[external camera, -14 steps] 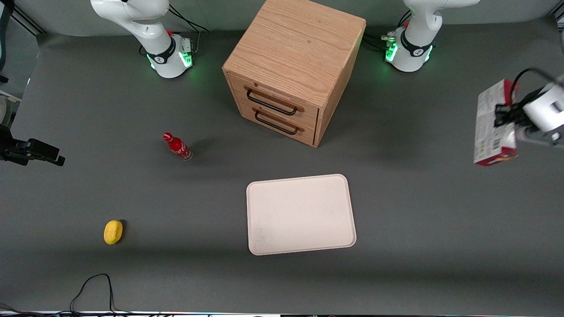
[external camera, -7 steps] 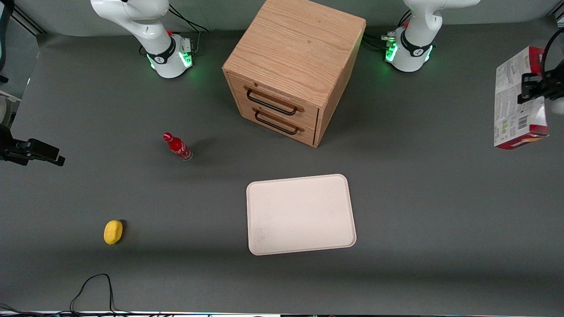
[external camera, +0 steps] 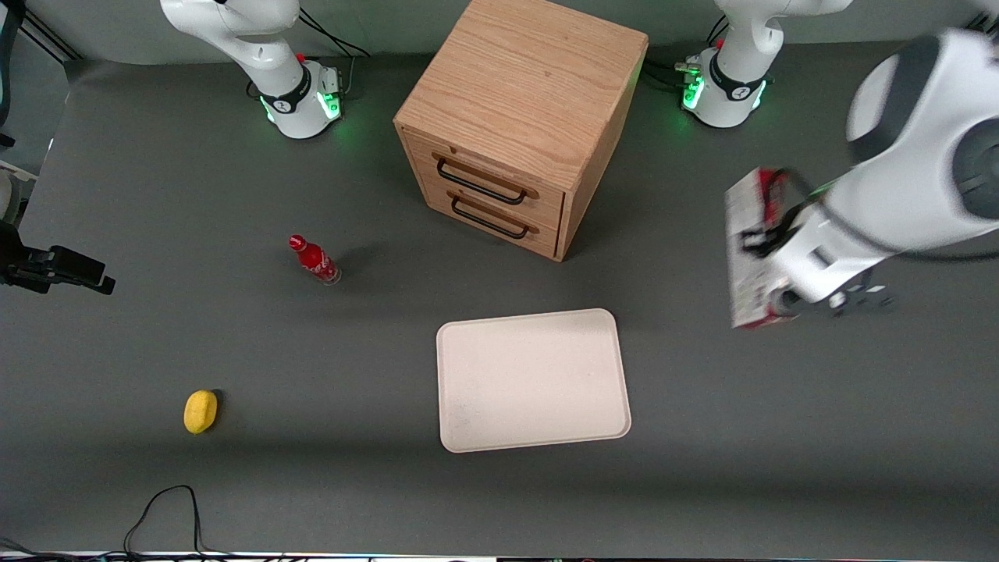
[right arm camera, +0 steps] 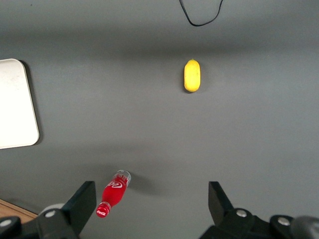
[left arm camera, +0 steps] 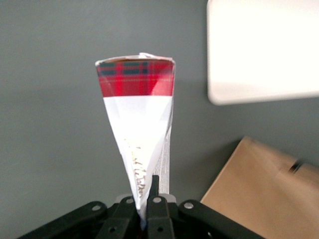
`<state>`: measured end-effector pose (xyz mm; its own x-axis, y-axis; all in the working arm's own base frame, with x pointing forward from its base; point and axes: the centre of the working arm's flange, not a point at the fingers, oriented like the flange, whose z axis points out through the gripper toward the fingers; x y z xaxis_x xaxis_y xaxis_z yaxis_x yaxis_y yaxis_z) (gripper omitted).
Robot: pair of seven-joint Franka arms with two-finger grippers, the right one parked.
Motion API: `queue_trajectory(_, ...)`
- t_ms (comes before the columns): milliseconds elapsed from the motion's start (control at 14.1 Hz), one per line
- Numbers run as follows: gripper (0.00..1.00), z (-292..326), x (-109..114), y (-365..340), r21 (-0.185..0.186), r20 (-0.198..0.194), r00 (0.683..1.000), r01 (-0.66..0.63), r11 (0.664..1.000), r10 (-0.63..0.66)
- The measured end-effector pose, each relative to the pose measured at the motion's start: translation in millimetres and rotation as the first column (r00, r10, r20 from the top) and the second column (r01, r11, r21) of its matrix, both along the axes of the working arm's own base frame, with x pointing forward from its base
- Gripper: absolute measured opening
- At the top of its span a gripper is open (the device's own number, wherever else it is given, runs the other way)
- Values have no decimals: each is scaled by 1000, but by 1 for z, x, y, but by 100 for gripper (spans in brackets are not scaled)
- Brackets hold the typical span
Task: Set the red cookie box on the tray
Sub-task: 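Carry the cookie box over the white tray and lower it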
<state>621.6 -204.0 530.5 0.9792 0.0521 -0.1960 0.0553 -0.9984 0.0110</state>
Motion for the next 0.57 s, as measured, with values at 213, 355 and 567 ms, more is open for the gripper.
queue_trajectory(213, 3, -73, 26, -87, -33, 58, 992, -106, 994, 108)
queue_trajectory(355, 3, -123, 32, -122, -15, 83, 986, -146, 989, 146)
queue_trajectory(567, 3, -182, 34, -146, 14, 112, 985, -135, 991, 132)
